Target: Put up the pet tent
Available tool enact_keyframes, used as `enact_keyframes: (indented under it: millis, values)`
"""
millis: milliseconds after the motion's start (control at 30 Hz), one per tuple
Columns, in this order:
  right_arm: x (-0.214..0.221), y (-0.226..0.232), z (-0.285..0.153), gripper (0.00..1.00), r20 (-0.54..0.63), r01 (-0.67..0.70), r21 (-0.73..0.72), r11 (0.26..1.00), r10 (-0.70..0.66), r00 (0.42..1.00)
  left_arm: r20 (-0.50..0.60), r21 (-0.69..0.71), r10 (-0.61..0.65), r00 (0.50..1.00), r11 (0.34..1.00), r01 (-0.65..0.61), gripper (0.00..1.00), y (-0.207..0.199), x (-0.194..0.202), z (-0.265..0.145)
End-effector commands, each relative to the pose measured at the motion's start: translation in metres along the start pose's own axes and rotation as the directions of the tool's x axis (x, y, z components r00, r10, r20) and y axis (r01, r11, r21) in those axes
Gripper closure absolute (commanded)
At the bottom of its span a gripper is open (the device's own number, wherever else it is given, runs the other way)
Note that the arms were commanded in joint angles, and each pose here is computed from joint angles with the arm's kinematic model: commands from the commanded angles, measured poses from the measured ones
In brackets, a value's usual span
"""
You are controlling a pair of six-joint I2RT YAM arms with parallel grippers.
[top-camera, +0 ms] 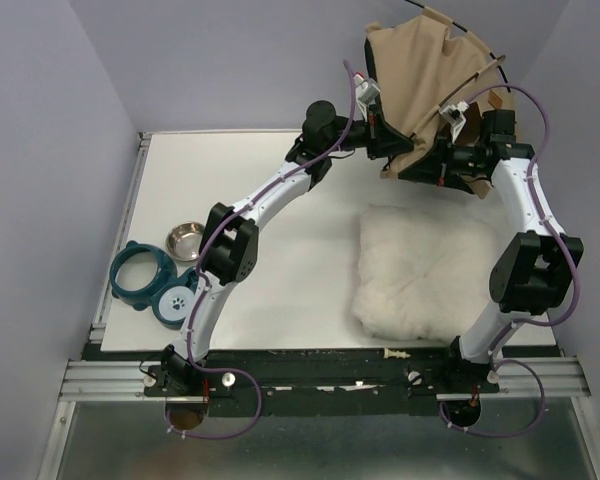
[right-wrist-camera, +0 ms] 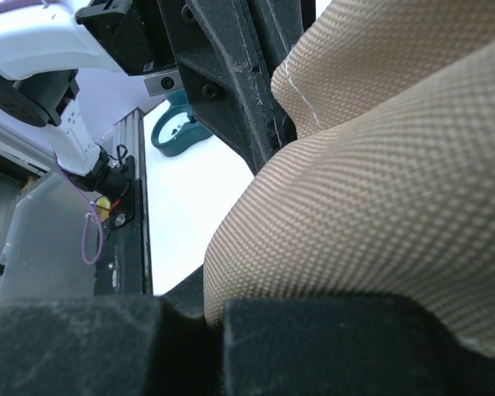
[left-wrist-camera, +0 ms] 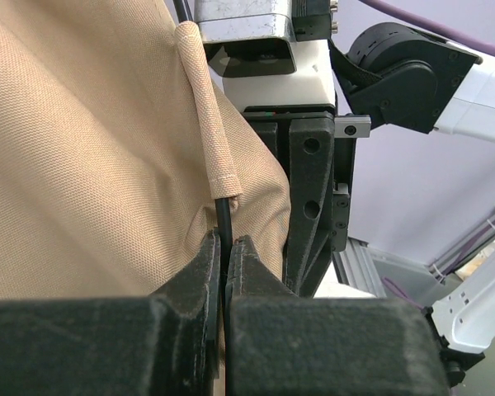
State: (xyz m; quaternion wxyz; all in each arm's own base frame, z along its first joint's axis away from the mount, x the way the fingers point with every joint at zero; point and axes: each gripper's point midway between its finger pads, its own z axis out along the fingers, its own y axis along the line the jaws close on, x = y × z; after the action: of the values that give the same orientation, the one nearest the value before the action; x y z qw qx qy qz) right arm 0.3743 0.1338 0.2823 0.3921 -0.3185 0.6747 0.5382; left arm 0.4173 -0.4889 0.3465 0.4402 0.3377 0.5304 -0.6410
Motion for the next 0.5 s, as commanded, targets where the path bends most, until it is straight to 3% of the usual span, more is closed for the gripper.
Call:
enact_keyframes:
  millis: [0,267,367,467]
  values:
    - [-0.016,0.048,0.005,0.99,0.067,-0.143,-0.253,0.957,0.164,0.984,0.112,-0.073,0.074,0.991,0.995,-0.066,1.00,0.013,-0.007,0.013]
    - [-0.040,0.038,-0.001,0.99,0.169,-0.195,-0.260,0.946,0.243,0.955,0.109,-0.092,0.056,0.992,0.995,-0.046,1.00,0.015,0.006,0.010]
    - [-0.035,0.038,-0.003,0.99,0.157,-0.127,-0.217,0.968,0.163,0.974,0.096,-0.106,0.061,0.994,0.993,-0.050,1.00,0.020,0.014,0.004]
    - [-0.039,0.046,-0.005,0.99,0.178,-0.164,-0.244,0.956,0.210,0.961,0.088,-0.123,0.063,0.994,0.991,-0.052,1.00,0.025,0.019,0.001]
